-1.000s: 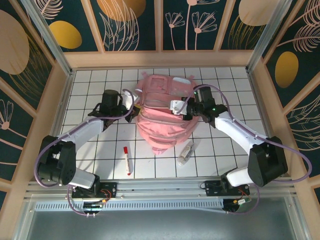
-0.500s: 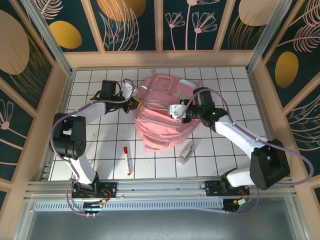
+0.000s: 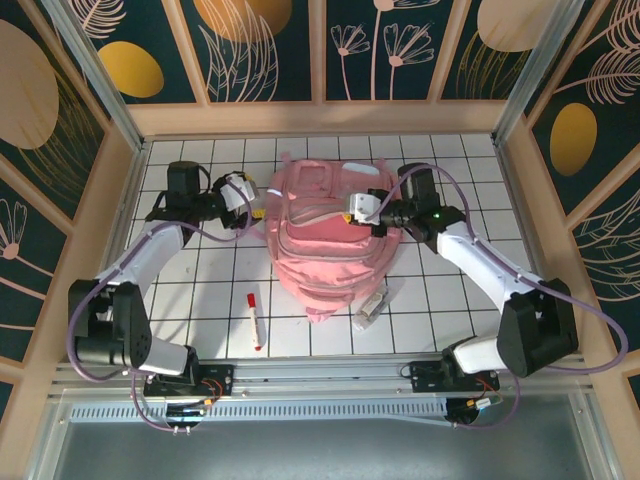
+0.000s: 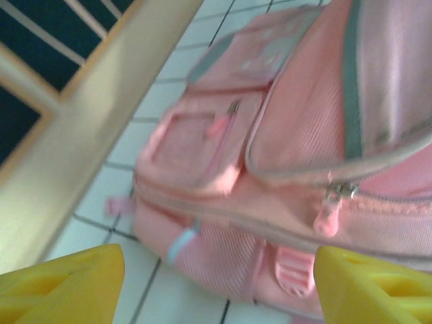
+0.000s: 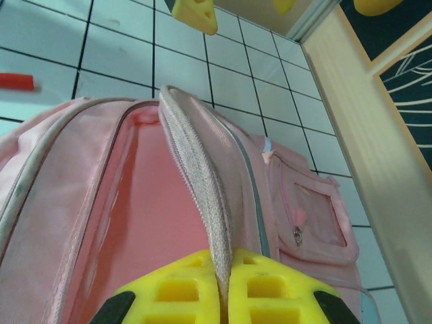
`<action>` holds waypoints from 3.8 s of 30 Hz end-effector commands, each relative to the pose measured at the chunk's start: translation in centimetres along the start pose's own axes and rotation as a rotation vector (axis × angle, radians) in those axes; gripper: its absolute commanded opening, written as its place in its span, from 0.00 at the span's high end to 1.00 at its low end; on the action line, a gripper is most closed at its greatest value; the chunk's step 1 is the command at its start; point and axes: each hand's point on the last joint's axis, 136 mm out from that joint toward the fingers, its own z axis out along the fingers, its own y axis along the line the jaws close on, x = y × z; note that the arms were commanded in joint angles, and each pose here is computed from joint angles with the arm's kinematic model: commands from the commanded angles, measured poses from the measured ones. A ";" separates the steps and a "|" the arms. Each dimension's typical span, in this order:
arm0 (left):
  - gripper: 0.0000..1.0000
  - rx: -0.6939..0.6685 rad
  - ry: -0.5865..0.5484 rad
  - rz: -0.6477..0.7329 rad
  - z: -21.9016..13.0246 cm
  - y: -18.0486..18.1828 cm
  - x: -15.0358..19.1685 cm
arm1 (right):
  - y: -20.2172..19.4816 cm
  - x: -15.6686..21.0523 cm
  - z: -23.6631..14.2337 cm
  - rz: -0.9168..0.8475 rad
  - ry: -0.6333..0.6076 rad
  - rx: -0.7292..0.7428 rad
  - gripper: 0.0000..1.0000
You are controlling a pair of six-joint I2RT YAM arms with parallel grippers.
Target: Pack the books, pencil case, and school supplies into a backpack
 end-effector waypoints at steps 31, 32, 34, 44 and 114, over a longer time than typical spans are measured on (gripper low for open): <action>0.09 0.252 -0.170 -0.004 5.9 -7.2 -6.8 | -4.7 0.0 2.3 0.270 -0.070 0.062 1.00; 0.22 0.194 -0.140 -0.023 6.4 -6.2 -6.5 | -4.0 -0.2 2.3 0.242 -0.074 0.038 1.00; 0.52 0.113 -0.082 -0.060 7.4 -4.3 -5.6 | -2.8 -0.8 2.3 0.206 -0.076 0.015 1.00; 1.00 -0.016 -0.042 -0.117 8.3 -1.2 -5.1 | -7.0 2.3 -4.6 1.058 0.113 0.666 0.32; 1.00 -0.006 0.012 -0.372 10.2 -2.5 -9.1 | 14.4 8.9 -3.8 2.527 0.642 0.969 0.55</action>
